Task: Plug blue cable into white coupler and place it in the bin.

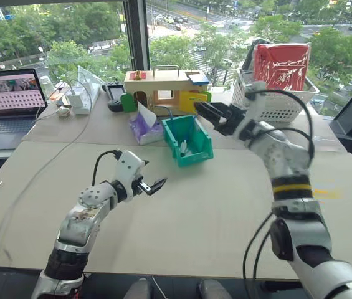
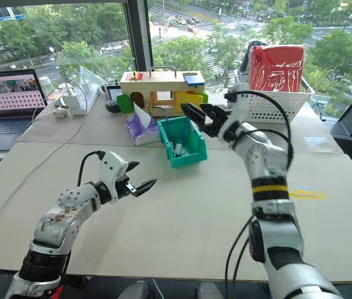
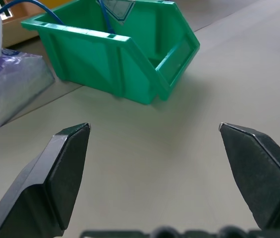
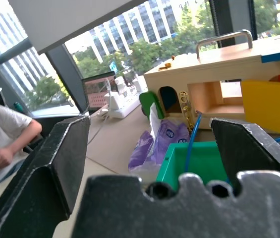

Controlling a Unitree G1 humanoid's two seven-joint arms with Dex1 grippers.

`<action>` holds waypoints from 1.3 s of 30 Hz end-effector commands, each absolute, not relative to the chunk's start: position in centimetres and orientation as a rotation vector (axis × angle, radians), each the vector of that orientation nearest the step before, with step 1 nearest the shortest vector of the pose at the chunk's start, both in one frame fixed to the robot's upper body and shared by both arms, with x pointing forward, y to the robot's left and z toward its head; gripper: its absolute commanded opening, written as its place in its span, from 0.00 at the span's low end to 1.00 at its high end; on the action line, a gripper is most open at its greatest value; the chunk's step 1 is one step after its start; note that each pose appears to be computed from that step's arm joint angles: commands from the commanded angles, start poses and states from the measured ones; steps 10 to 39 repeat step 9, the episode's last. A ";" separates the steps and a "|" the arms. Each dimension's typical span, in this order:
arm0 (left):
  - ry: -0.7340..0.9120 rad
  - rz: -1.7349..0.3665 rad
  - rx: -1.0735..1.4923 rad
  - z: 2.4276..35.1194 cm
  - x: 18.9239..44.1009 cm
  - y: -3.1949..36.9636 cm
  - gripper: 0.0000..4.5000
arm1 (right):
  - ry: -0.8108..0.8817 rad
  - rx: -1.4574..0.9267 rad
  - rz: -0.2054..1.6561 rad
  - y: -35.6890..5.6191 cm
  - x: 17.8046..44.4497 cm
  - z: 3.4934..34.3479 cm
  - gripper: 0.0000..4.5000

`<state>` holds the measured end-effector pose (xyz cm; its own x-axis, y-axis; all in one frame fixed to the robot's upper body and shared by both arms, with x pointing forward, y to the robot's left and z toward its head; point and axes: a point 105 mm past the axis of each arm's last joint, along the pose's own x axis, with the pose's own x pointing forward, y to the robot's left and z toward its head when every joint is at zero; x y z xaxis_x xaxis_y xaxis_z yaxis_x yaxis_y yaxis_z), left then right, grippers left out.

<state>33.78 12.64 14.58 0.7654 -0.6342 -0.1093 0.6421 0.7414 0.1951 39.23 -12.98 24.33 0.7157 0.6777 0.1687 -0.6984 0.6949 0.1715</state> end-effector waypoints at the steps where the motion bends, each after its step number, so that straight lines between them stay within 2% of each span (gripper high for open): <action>1: -0.041 -0.672 0.199 15.7 34.3 14.0 1.00 | -0.144 0.116 0.715 -16.6 35.2 24.3 0.99; 5: -0.037 -0.648 0.134 15.4 35.0 15.2 1.00 | -0.081 0.029 0.582 -19.6 32.6 20.4 0.99; 7: -0.004 -0.649 0.128 14.7 35.4 15.4 1.00 | -0.103 0.123 0.443 -20.5 32.0 18.4 0.99; 9: 0.001 -0.663 0.088 14.5 35.4 15.5 1.00 | -0.097 0.144 0.401 -20.1 31.4 17.1 0.99; 39: 0.001 -0.663 0.088 14.5 35.4 15.5 1.00 | -0.097 0.144 0.401 -20.1 31.4 17.1 0.99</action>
